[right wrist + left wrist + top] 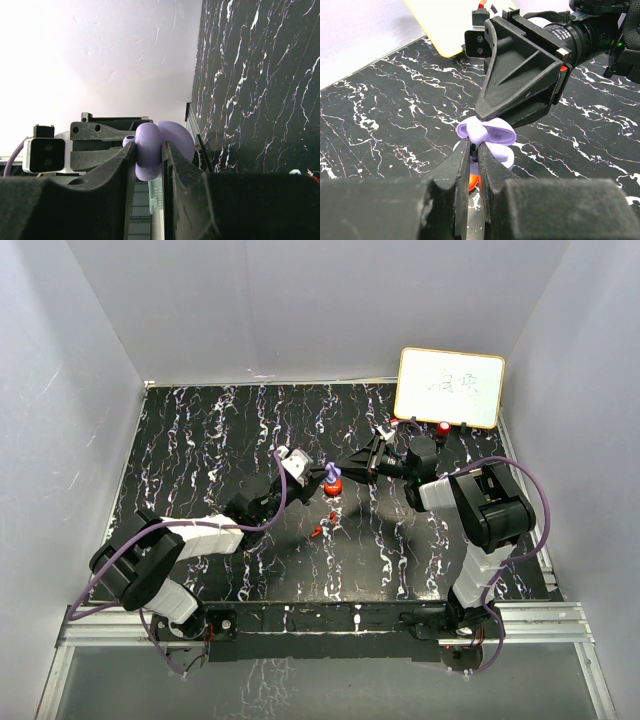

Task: Insert the wireless bluetooth earbuds into the charging case
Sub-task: Place the earbud in the charging case.

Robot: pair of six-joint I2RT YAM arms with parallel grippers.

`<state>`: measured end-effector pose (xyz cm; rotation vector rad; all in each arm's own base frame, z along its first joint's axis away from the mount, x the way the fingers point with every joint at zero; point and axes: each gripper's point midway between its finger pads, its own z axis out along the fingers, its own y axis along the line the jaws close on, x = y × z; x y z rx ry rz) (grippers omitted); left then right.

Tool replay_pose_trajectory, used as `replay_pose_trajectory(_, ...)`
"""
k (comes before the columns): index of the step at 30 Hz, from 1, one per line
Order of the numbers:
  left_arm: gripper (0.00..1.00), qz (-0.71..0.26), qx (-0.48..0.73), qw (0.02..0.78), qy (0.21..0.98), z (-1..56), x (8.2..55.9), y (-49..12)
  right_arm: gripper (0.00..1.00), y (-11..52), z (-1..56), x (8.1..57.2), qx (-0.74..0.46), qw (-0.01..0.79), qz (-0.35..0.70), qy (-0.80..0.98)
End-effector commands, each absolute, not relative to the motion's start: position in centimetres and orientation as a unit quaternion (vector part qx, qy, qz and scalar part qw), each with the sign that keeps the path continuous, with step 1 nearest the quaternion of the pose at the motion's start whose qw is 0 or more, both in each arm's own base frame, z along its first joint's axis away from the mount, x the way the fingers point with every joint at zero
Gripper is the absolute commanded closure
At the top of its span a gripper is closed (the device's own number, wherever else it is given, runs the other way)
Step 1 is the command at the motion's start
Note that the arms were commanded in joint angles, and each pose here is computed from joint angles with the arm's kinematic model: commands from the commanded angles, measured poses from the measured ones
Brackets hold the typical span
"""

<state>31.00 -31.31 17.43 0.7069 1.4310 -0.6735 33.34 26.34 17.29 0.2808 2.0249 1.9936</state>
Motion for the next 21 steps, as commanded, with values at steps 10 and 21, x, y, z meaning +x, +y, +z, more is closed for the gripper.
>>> replay_pose_trajectory(10, 0.91, -0.290, 0.316, 0.658, 0.619, 18.71, 30.87, -31.27, 1.00, 26.46, 19.16, 33.65, 0.070, 0.174, 0.706, 0.683)
replay_pose_trajectory(21, 0.90, -0.287, 0.317, 0.659, 0.619, 18.74, 30.92, -31.21, 1.00, 26.49, 19.20, 33.63, 0.068, 0.174, 0.707, 0.682)
